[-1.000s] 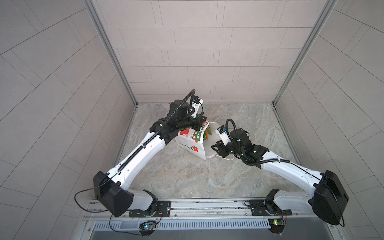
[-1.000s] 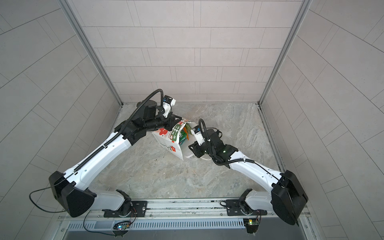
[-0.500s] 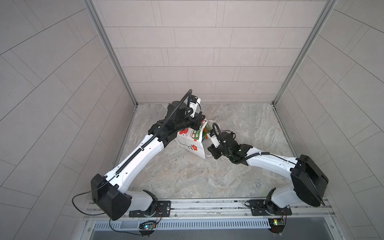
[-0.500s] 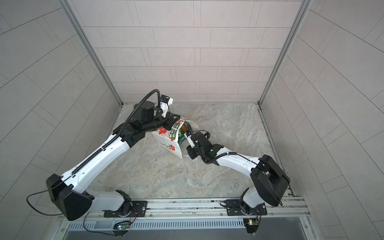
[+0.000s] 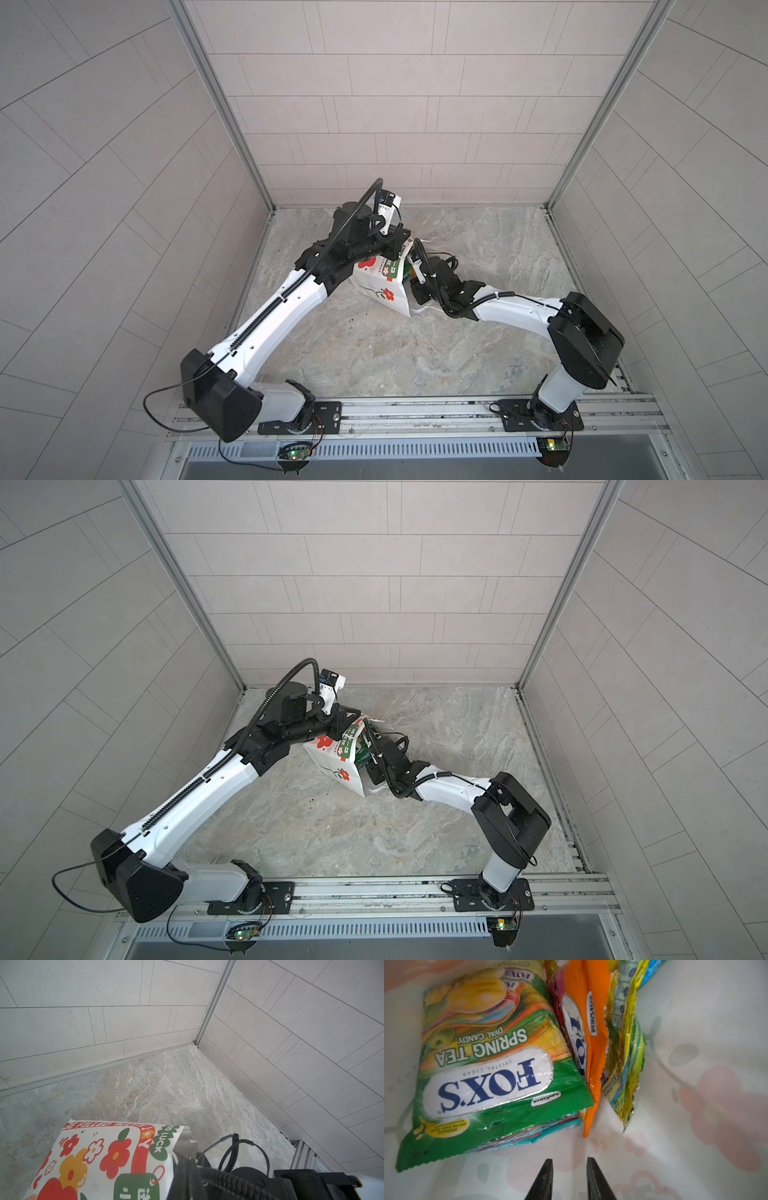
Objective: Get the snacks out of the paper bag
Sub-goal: 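Reach into the bag with the right gripper and grasp the orange Fox's packet, then lift the orange packet out and carry it away from the bag with the right gripper, then release the orange packet onto the table with the right gripper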
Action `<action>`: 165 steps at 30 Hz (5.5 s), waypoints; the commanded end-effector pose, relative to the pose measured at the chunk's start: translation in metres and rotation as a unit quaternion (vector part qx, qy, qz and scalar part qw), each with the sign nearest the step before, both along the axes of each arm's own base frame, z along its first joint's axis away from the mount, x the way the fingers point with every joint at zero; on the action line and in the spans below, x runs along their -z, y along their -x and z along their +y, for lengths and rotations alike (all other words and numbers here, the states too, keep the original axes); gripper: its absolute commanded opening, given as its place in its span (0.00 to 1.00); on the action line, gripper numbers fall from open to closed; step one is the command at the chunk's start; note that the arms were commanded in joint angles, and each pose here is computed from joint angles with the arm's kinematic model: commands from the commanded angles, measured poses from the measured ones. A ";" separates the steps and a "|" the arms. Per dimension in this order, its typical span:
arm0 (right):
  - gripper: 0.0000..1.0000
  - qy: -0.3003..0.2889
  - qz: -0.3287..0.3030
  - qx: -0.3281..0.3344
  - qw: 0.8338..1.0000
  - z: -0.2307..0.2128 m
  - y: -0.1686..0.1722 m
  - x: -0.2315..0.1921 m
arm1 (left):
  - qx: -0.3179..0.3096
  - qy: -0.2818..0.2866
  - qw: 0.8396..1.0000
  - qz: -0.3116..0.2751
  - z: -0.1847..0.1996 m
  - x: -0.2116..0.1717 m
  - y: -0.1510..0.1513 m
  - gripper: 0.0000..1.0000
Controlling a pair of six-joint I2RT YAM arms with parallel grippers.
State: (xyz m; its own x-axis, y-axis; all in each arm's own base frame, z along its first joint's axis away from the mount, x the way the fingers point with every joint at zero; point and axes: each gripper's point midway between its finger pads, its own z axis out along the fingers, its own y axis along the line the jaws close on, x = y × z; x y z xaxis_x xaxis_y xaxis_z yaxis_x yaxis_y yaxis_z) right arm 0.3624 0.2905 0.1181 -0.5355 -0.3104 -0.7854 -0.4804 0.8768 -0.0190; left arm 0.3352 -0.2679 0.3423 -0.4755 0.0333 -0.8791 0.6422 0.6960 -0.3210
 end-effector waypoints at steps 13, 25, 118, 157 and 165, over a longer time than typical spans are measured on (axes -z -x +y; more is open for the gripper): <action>0.35 0.013 -0.040 0.043 0.998 0.002 -0.038 0.006 | 0.019 0.026 0.999 -0.037 0.000 -0.028 0.011 0.00; 0.28 -0.011 -0.033 0.019 0.999 0.020 -0.052 0.012 | 0.013 0.021 0.999 -0.038 0.004 -0.027 0.010 0.00; 0.00 -0.118 -0.032 0.222 0.967 -0.207 0.020 -0.143 | -0.143 -0.055 0.987 -0.043 0.052 -0.001 -0.025 0.00; 0.00 -0.267 0.175 0.363 0.876 -0.303 -0.143 0.043 | -0.128 -0.049 0.990 -0.040 0.046 0.003 -0.025 0.00; 0.00 -0.258 0.174 0.399 0.863 -0.324 -0.145 0.050 | -0.130 -0.051 0.989 -0.042 0.047 0.002 -0.025 0.00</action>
State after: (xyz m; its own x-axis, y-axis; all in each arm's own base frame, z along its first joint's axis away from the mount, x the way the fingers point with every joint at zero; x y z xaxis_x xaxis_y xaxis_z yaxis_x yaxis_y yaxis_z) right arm 0.5047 -0.0218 0.0694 -0.6679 0.5866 -0.4580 0.3395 0.7878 0.5139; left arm 0.3607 -0.2269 0.3312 -0.4357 0.0167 -0.9000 0.4622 0.8621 -0.2077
